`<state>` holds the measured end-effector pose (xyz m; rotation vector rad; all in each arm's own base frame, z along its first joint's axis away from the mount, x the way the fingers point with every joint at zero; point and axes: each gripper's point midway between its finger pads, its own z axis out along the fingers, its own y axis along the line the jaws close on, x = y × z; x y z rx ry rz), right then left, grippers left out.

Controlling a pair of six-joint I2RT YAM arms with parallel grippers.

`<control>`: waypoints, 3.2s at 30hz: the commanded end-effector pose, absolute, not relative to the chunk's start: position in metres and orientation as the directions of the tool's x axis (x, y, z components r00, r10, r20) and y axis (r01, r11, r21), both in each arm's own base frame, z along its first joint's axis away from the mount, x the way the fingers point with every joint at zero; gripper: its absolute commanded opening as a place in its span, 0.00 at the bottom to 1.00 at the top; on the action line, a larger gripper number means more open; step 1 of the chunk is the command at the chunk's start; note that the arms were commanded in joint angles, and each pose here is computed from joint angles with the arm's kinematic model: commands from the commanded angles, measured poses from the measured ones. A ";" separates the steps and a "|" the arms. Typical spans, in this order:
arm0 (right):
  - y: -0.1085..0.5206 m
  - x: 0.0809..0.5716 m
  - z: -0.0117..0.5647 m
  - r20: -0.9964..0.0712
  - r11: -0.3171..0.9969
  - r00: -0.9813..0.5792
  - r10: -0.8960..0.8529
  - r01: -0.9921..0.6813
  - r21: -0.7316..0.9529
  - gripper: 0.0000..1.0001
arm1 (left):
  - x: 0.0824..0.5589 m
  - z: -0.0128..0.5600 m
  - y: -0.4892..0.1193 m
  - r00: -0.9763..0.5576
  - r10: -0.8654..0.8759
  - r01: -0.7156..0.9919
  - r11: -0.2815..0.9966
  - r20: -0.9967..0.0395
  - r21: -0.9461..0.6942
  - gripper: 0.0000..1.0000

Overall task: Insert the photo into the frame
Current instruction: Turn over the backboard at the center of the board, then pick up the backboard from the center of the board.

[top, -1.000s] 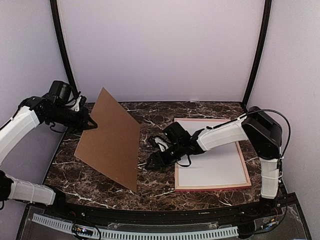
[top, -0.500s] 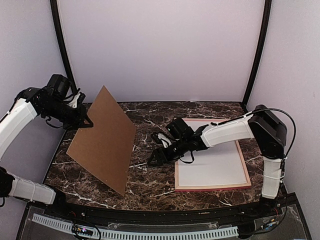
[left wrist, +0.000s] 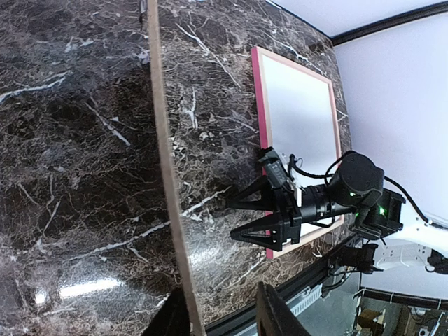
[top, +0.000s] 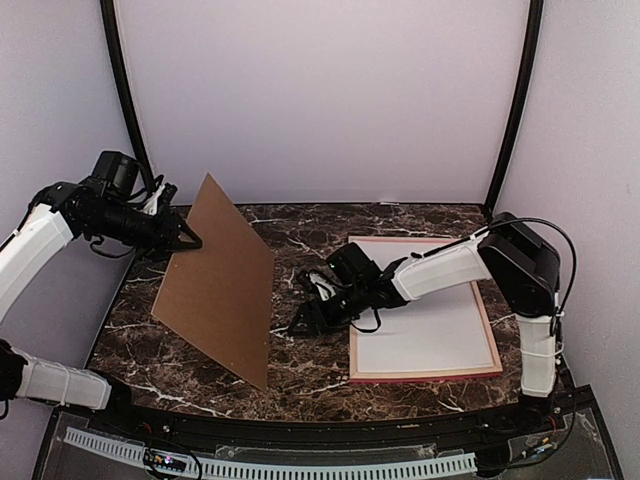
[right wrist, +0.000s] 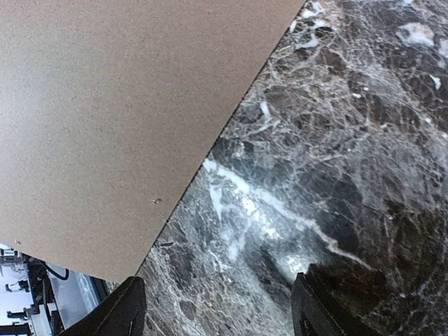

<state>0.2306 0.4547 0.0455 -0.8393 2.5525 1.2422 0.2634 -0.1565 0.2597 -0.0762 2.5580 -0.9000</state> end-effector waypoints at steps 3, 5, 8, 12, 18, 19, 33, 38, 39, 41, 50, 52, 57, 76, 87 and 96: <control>0.484 0.224 0.047 -0.400 0.426 -0.818 -0.412 -0.561 0.710 0.72 | 0.259 0.289 -0.185 -0.894 -0.167 0.198 0.685 -0.417 -0.701 0.40; 0.488 0.222 0.047 -0.400 0.412 -0.819 -0.412 -0.558 0.720 0.72 | 0.259 0.291 -0.193 -0.893 -0.156 0.215 0.675 -0.422 -0.706 0.42; 0.494 0.220 0.051 -0.400 0.385 -0.822 -0.406 -0.551 0.741 0.72 | 0.258 0.294 -0.206 -0.893 -0.136 0.242 0.661 -0.430 -0.711 0.45; 0.497 0.218 0.057 -0.400 0.348 -0.823 -0.404 -0.542 0.765 0.73 | 0.255 0.297 -0.230 -0.895 -0.088 0.286 0.639 -0.437 -0.714 0.49; 0.479 0.232 0.072 -0.414 0.366 -0.837 -0.358 -0.534 0.762 0.73 | 0.258 0.300 -0.250 -0.893 -0.067 0.314 0.617 -0.446 -0.721 0.50; 0.472 0.237 0.077 -0.421 0.377 -0.841 -0.339 -0.531 0.758 0.73 | 0.259 0.302 -0.253 -0.892 -0.062 0.320 0.613 -0.448 -0.722 0.51; 0.433 0.299 0.229 -0.613 0.438 -0.771 -0.170 -0.617 0.654 0.81 | 0.263 0.312 -0.280 -0.883 -0.029 0.369 0.575 -0.468 -0.730 0.62; 0.442 0.312 0.282 -0.661 0.409 -0.740 -0.124 -0.645 0.645 0.82 | 0.261 0.321 -0.289 -0.880 -0.020 0.388 0.547 -0.475 -0.742 0.66; 0.444 0.314 0.289 -0.665 0.402 -0.738 -0.117 -0.647 0.648 0.82 | 0.261 0.323 -0.291 -0.879 -0.019 0.393 0.541 -0.477 -0.744 0.66; 0.447 0.316 0.302 -0.670 0.387 -0.735 -0.104 -0.650 0.654 0.82 | 0.259 0.326 -0.294 -0.876 -0.016 0.401 0.532 -0.482 -0.746 0.67; 0.459 0.316 0.318 -0.641 0.334 -0.762 -0.094 -0.631 0.700 0.82 | 0.253 0.327 -0.306 -0.872 0.008 0.425 0.508 -0.489 -0.749 0.69; 0.459 0.316 0.314 -0.632 0.338 -0.768 -0.099 -0.623 0.705 0.82 | 0.252 0.326 -0.310 -0.871 0.016 0.431 0.502 -0.491 -0.749 0.69; 0.455 0.313 0.309 -0.622 0.352 -0.776 -0.105 -0.614 0.707 0.81 | 0.249 0.321 -0.317 -0.872 0.033 0.439 0.491 -0.488 -0.752 0.69; 0.415 0.306 0.229 -0.540 0.491 -0.833 -0.122 -0.523 0.696 0.60 | 0.256 0.145 -0.220 -0.913 -0.176 0.071 0.821 -0.369 -0.567 0.66; 0.413 0.306 0.166 -0.462 0.503 -0.881 -0.101 -0.446 0.740 0.50 | 0.257 0.057 -0.155 -0.914 -0.266 -0.116 0.894 -0.306 -0.433 0.68; 0.409 0.304 0.138 -0.432 0.516 -0.897 -0.097 -0.416 0.748 0.42 | 0.265 0.042 -0.167 -0.932 -0.223 -0.070 0.883 -0.285 -0.464 0.69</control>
